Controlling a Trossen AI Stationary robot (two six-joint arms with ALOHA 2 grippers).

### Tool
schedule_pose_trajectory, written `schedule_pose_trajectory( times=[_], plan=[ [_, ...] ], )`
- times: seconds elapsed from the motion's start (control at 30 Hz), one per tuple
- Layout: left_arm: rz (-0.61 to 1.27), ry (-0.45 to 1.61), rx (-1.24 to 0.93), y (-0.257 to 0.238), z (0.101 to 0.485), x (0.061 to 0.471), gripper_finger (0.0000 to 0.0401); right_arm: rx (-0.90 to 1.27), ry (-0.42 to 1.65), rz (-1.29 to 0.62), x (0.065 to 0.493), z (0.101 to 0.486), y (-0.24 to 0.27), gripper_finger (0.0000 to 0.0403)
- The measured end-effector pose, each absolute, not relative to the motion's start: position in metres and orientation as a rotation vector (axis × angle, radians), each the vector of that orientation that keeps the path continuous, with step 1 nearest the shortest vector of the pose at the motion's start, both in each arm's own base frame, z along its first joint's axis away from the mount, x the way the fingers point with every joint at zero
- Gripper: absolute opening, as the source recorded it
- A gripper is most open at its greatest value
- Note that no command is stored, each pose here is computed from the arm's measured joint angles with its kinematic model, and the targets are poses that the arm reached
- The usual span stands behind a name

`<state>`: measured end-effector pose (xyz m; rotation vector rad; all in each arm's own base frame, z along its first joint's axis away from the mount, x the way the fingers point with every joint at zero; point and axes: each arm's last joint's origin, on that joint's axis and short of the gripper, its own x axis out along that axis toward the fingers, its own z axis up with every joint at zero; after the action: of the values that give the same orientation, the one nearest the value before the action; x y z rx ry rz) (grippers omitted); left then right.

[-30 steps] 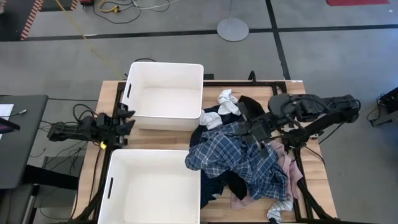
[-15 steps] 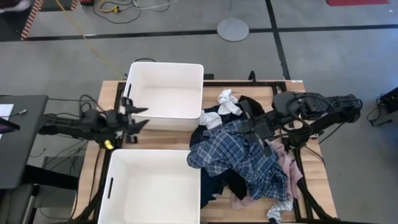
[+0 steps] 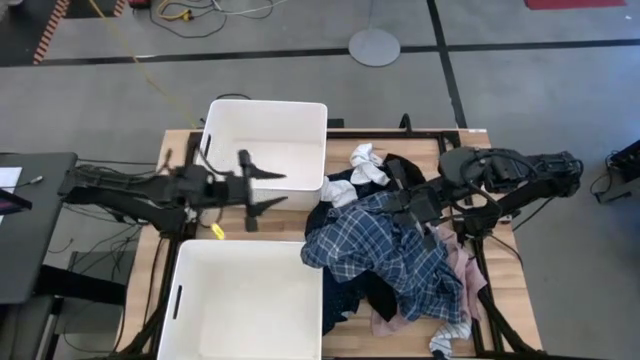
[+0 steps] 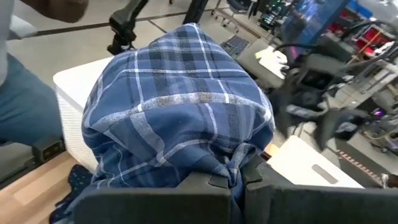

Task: Sort clothes
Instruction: Put the blue pants into the bottom white laundry organizer

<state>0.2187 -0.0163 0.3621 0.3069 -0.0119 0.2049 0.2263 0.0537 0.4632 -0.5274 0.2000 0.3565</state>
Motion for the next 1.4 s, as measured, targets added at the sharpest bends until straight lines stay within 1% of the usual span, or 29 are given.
schedule_pose_trajectory(
  times=[0.1,0.23,0.37,0.5,0.6,0.8,0.93,1.1,1.4],
  plan=[
    [0.25,0.033,0.295,-0.015,0.359,0.235,0.0211,-0.535,0.185,0.34,0.221,0.467,0.05,0.0004],
    [0.252,0.0,0.277,-0.015,0.365,0.242,0.0209,-0.536,0.157,0.305,0.212,0.473,0.044,0.0004],
    [0.17,-0.062,0.29,-0.018,0.368,0.247,0.0209,-0.544,0.108,0.286,0.204,0.48,0.041,0.0004],
    [-0.006,-0.186,0.257,-0.021,0.377,0.245,0.0214,-0.571,0.068,0.253,0.203,0.485,0.037,0.0004],
    [-0.074,-0.211,0.243,-0.023,0.379,0.245,0.0243,-0.582,0.068,0.223,0.207,0.485,0.032,0.0004],
    [-0.095,-0.187,0.206,-0.023,0.376,0.247,0.0338,-0.585,0.117,0.188,0.222,0.478,0.023,0.0004],
    [-0.104,-0.15,0.169,-0.024,0.365,0.26,0.0379,-0.61,0.104,0.175,0.234,0.476,0.022,0.0004],
    [-0.098,-0.079,0.141,-0.017,0.353,0.295,0.0398,-0.653,0.043,0.163,0.249,0.476,0.023,0.0004],
    [-0.204,-0.073,0.141,-0.016,0.349,0.366,0.04,-0.672,0.069,0.176,0.272,0.465,0.026,0.0004]
  ],
)
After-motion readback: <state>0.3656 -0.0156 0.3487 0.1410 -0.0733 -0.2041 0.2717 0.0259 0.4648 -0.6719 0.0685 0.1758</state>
